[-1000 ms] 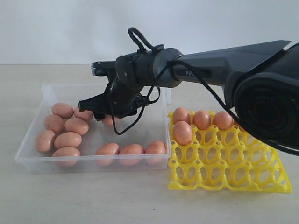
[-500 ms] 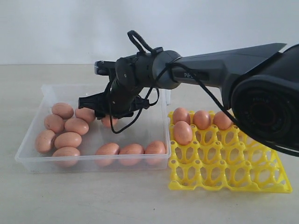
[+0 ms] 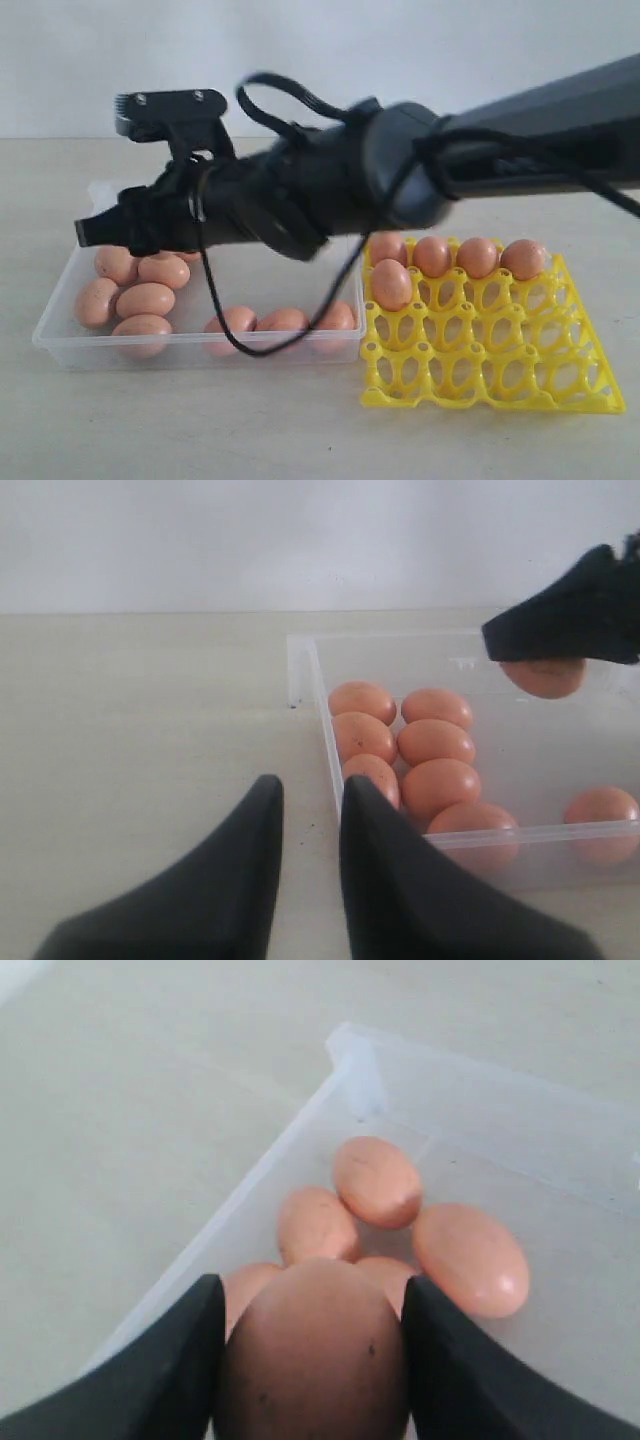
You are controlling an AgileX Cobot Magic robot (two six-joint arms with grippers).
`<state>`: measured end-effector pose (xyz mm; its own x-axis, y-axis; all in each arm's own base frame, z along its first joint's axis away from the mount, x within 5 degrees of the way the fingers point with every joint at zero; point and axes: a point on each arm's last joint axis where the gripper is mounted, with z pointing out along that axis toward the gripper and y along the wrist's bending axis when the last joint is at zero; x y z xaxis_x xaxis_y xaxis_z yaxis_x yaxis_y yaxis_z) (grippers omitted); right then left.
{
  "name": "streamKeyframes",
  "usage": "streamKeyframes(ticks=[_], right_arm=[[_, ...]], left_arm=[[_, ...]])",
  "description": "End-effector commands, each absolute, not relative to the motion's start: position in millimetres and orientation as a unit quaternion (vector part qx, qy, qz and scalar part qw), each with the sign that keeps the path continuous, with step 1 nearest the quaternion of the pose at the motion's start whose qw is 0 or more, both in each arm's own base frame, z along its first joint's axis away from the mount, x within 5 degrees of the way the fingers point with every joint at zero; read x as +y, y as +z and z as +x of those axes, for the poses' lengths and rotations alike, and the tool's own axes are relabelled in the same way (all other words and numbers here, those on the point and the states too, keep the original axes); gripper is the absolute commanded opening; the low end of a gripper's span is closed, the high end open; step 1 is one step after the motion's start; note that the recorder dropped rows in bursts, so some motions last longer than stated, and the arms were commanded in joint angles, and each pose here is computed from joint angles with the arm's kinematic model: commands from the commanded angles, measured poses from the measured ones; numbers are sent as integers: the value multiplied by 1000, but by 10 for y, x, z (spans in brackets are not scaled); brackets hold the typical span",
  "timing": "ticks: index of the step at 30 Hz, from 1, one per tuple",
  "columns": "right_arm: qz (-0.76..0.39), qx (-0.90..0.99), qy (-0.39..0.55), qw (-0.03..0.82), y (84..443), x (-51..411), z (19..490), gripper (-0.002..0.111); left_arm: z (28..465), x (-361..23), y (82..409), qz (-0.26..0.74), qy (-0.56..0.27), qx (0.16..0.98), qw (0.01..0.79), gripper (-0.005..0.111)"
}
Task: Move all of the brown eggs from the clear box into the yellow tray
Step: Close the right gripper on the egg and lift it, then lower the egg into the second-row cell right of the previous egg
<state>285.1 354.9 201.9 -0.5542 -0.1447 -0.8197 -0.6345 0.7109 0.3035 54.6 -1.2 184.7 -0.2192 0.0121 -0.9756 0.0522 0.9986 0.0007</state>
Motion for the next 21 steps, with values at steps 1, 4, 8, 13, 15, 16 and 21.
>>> streamKeyframes(ticks=[1, 4, 8, 13, 15, 16, 21], right_arm=[[-171, 755, 405, 486, 2132, 2952, 2593, 1], [-133, 724, 427, 526, 2177, 2423, 2537, 0], [-116, 715, 485, 490, 2130, 1605, 2695, 0], [-199, 737, 518, 386, 2090, 739, 2936, 0], [-229, 752, 501, 362, 2035, 650, 2890, 0], [-256, 758, 493, 342, 1996, 660, 2845, 0], [-290, 824, 381, 304, 1771, 732, 2863, 0]], left_arm=[[544, -16, 1858, 16, -23, 779, 626, 22], [544, -16, 1858, 16, -23, 779, 626, 22], [544, -16, 1858, 16, -23, 779, 626, 22], [544, -16, 1858, 16, -23, 779, 626, 22], [544, -16, 1858, 16, -23, 779, 626, 22], [544, -16, 1858, 16, -23, 779, 626, 22], [544, -16, 1858, 16, -23, 779, 626, 22]])
